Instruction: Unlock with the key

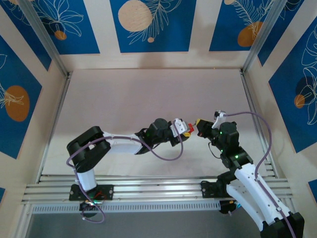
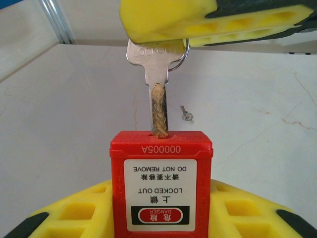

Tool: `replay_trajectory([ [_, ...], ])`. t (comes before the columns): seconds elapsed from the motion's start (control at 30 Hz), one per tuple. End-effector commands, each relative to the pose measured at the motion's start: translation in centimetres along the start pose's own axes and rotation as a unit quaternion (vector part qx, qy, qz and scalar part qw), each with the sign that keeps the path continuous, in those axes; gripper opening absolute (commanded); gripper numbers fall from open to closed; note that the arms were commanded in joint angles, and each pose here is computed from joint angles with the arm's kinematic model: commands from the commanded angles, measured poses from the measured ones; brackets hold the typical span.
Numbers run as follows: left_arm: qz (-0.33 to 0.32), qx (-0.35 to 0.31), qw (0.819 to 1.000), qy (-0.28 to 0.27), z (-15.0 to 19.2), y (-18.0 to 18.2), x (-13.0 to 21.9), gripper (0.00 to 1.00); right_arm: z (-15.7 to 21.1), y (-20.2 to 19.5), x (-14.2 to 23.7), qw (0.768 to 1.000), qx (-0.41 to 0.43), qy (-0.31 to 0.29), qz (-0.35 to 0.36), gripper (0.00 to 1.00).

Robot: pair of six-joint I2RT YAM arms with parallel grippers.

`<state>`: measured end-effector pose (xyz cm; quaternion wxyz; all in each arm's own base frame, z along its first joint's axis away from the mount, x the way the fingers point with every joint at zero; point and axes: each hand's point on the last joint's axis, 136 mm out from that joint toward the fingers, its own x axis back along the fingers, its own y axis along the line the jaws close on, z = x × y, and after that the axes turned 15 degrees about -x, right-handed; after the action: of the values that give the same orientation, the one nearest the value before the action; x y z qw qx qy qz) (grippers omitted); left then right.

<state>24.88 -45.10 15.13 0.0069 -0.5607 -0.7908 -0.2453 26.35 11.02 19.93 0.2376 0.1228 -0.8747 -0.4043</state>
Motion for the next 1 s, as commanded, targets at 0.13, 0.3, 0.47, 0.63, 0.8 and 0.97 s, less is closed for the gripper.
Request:
replay_trajectory([
  [0.13, -0.02, -0.01, 0.999, -0.037, -2.8, 1.0, -0.3, 0.28, 1.2, -0.4, -0.3, 1.0, 0.0, 0.015, -0.002, 0.0],
  [0.3, -0.025, 0.0, 0.999, -0.045, -3.7, 1.6, -0.3, 0.28, 2.1, -1.4, -0.6, 1.0, 0.015, 0.022, 0.01, 0.0],
  [0.47, -0.034, 0.014, 0.998, -0.056, -4.9, 2.4, -0.5, 0.27, 2.5, -1.9, -0.8, 1.0, 0.016, 0.022, 0.014, 0.0],
  [0.63, -0.037, 0.029, 0.996, -0.082, -6.1, 2.7, -0.5, 0.26, 2.5, -1.8, -1.1, 1.0, 0.016, 0.022, 0.014, 0.0],
  [0.8, -0.03, 0.03, 0.994, -0.101, -7.0, 2.5, 0.0, 0.26, 2.3, -2.3, -1.2, 0.999, 0.003, 0.022, 0.025, 0.0],
  [0.97, -0.02, 0.016, 0.994, -0.105, -7.5, 2.0, 0.5, 0.26, 1.9, -2.3, -1.5, 0.999, -0.008, 0.025, 0.031, 0.0],
])
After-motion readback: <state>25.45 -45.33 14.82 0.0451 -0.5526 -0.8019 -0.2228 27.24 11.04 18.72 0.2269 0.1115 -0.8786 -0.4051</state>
